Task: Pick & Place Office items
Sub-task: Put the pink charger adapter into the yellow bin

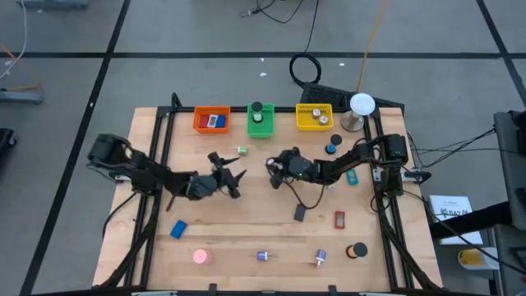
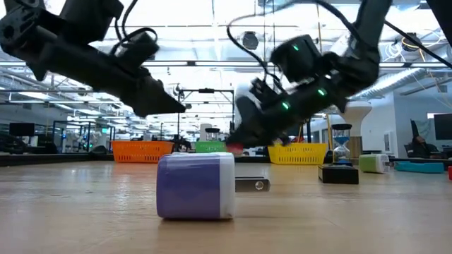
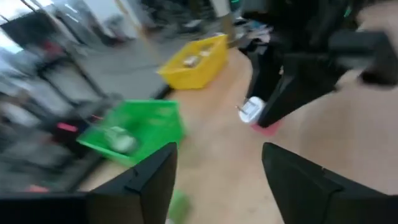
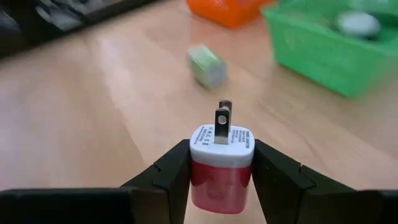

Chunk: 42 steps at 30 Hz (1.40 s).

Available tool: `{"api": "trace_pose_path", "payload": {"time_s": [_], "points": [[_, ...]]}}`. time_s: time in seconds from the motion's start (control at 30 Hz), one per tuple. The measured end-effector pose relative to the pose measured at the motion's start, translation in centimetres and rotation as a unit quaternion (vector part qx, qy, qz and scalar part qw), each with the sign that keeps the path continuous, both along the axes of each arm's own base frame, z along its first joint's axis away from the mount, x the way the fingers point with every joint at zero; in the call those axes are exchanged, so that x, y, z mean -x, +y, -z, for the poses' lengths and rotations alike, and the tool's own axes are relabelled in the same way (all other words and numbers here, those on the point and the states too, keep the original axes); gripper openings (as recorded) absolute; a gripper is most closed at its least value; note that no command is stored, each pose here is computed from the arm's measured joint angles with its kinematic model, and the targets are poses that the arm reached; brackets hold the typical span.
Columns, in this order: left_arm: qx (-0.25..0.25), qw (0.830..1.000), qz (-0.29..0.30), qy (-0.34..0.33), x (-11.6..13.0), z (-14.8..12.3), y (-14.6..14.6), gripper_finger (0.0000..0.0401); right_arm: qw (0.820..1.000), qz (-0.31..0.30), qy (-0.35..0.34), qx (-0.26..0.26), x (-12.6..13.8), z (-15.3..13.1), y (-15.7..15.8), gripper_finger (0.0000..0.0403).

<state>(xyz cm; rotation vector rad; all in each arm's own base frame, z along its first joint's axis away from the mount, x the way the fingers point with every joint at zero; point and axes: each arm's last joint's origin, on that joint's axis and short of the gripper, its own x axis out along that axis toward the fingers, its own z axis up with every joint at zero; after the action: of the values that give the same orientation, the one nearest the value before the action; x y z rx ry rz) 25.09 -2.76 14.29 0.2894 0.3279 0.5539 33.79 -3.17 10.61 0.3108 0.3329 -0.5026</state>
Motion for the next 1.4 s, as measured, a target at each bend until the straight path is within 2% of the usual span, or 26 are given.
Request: {"api": "trace_pose_path", "payload": {"time_s": [0.13,0.33,0.53,0.9,1.13,1.4], "points": [[0.081,0.995,0.045,-0.035,1.2,0.3,0.9,0.0198,1.0,0.008,-0.008,0.024,1.0,0.4,0.6,0.0139],[0.122,0.987,0.074,-0.074,1.8,0.4,1.6,0.0142,0.999,0.006,0.014,0.042,1.6,1.0,1.0,0.014],[0.124,0.986,0.08,-0.071,1.9,0.5,1.6,0.0096,0.999,0.007,0.028,0.04,2.3,1.6,1.1,0.0141],[0.128,0.986,0.08,-0.072,1.9,0.5,1.7,0.0038,0.998,0.011,0.045,0.053,2.9,2.0,1.0,0.0143],[0.129,0.986,0.078,-0.068,2.1,0.8,1.7,0.0006,0.997,0.009,0.052,0.055,3.0,2.1,1.1,0.0185],[0.134,0.982,0.081,-0.108,4.3,1.5,1.9,0.0019,0.996,-0.004,0.069,0.056,3.1,1.9,1.8,0.0218]]}}
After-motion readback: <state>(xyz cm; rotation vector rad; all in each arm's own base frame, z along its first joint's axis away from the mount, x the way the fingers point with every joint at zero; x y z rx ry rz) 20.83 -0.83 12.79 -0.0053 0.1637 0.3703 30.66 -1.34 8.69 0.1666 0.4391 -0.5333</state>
